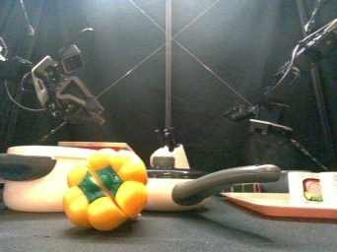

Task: Grab sushi piece

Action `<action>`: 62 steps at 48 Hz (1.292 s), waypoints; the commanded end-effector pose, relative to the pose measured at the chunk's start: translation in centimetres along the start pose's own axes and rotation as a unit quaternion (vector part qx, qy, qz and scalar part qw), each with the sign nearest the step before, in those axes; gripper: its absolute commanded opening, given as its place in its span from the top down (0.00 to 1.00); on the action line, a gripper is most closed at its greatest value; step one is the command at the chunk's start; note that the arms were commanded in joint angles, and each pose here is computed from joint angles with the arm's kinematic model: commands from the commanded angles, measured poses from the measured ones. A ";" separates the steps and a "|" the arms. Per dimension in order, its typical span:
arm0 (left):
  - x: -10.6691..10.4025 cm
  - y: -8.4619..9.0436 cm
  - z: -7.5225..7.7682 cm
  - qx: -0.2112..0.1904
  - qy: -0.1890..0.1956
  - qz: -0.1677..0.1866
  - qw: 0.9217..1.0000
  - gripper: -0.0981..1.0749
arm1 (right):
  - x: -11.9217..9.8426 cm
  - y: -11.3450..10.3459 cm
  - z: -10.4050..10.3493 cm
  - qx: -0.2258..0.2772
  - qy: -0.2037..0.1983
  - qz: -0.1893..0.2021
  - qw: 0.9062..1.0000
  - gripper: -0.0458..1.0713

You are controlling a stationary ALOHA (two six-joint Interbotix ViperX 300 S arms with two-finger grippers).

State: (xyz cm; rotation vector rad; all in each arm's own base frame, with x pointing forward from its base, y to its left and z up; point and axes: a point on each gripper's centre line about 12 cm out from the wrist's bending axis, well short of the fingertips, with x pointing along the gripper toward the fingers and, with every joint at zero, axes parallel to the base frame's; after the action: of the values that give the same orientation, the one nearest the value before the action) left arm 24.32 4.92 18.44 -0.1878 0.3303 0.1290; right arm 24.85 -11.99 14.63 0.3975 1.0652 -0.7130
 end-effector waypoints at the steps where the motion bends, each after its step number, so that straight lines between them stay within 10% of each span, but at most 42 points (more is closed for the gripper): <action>1: 0.2 0.0 0.8 0.001 -0.012 0.000 1.000 0.20 | -2.1 2.2 1.0 -0.010 -0.030 0.035 0.999 0.24; 21: 0.1 0.1 0.7 -0.001 -0.010 0.001 1.000 0.20 | -7.3 10.1 -2.6 -0.120 -0.025 0.121 0.985 0.24; 37: 0.1 0.0 0.6 -0.001 -0.009 0.000 1.000 0.20 | -7.2 14.6 -7.1 -0.195 0.022 0.152 0.969 0.24; 62: 0.1 0.1 0.5 -0.001 -0.008 0.001 1.000 0.20 | -4.3 17.0 -8.5 -0.230 0.060 0.125 0.963 0.24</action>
State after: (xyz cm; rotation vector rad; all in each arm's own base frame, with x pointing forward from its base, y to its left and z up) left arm 24.24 4.97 18.34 -0.1889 0.3331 0.1322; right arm 29.22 6.56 13.45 0.1608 1.2532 -0.2134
